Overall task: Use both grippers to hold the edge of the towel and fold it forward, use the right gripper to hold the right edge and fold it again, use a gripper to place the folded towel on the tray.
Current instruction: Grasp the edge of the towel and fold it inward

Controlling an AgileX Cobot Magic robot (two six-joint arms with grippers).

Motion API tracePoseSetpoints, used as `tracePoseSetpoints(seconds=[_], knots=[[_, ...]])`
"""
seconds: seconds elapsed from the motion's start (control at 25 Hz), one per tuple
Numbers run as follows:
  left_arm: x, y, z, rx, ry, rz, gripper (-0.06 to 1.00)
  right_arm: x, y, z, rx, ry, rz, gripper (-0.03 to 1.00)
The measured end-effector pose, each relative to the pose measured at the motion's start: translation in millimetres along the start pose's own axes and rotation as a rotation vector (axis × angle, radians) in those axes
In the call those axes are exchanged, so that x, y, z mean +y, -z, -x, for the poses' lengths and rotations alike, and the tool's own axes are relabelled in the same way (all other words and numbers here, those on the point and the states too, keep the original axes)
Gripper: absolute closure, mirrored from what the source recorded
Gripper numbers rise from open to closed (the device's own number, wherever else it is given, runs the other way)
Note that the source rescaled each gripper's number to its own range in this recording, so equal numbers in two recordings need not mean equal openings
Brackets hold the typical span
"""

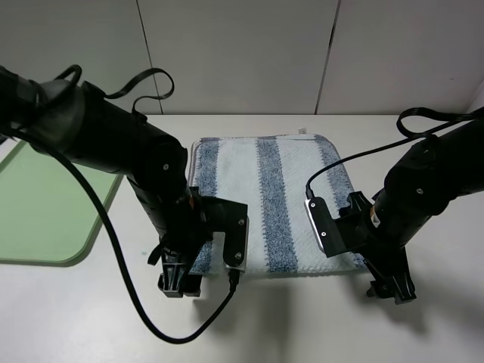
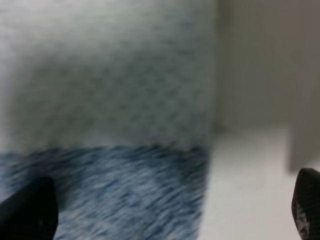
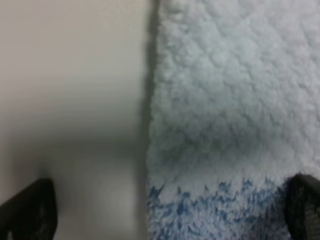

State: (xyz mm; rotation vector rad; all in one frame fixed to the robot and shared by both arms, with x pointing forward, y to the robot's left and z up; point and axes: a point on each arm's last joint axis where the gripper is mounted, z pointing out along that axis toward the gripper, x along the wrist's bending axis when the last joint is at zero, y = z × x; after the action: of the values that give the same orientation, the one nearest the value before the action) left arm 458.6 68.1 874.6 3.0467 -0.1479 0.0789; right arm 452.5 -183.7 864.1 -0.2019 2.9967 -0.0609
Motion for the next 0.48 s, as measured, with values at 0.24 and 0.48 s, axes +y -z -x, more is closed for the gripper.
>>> tracePoseSetpoints(seconds=[0.24, 0.48], knots=[[1.0, -13.3, 2.0, -0.031, -0.007, -0.027, 0.03, 0.1, 0.0, -0.1, 0.001, 0.000, 0.001, -0.03], [2.4, -13.7, -0.4, -0.009, -0.012, -0.014, 0.20, 0.2, 0.0, 0.0, 0.000, -0.001, 0.002, -0.03]])
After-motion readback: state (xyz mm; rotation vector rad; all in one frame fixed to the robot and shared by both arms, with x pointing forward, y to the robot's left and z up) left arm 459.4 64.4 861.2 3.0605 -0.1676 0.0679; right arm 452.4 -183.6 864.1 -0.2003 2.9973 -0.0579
